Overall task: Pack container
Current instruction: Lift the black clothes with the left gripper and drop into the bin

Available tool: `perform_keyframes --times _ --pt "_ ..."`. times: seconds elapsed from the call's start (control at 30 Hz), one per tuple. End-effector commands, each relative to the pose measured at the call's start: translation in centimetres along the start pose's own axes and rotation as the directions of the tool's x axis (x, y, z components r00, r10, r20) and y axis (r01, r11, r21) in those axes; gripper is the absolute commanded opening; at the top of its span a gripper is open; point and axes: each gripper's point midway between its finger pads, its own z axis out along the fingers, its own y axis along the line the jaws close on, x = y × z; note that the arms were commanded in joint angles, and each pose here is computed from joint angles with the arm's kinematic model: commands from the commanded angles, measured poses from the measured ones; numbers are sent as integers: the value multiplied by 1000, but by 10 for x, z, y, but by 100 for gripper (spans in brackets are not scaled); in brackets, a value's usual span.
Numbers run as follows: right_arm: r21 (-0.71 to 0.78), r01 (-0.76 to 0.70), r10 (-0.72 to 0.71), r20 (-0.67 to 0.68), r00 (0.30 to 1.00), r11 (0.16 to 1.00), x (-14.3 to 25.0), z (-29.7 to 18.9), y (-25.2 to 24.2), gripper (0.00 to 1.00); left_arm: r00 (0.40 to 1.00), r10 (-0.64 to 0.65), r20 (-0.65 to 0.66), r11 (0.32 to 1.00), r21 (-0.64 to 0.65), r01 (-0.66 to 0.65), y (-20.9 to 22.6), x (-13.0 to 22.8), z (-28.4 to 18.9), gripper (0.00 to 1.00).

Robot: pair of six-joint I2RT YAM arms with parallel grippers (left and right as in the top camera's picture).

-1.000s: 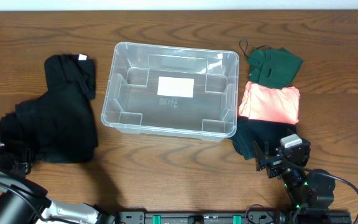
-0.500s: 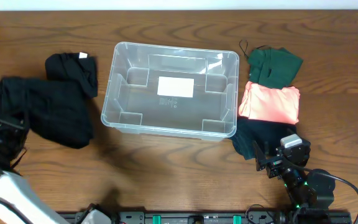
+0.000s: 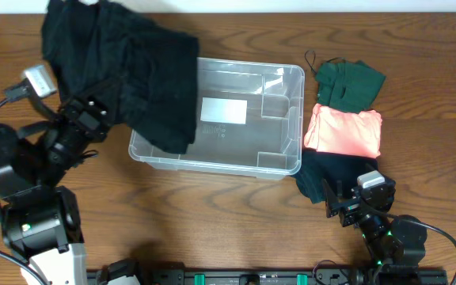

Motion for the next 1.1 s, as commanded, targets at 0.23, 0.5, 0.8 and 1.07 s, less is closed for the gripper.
perform_keyframes --times 0.23,0.5,0.8,1.07 --pt "-7 -3 3 3 1000 1000 0 0 2 99 999 -52 4 991 -123 52 -1 45 67 6" --pt "-7 -3 3 3 1000 1000 0 0 2 99 976 -124 -180 968 -236 79 24 150 150 6" --pt "-7 -2 2 3 1000 1000 0 0 2 99 933 -224 -281 893 -443 81 82 221 169 6" --pt "-7 -3 3 2 1000 1000 0 0 2 99 917 -253 -310 803 -596 20 113 235 138 15"
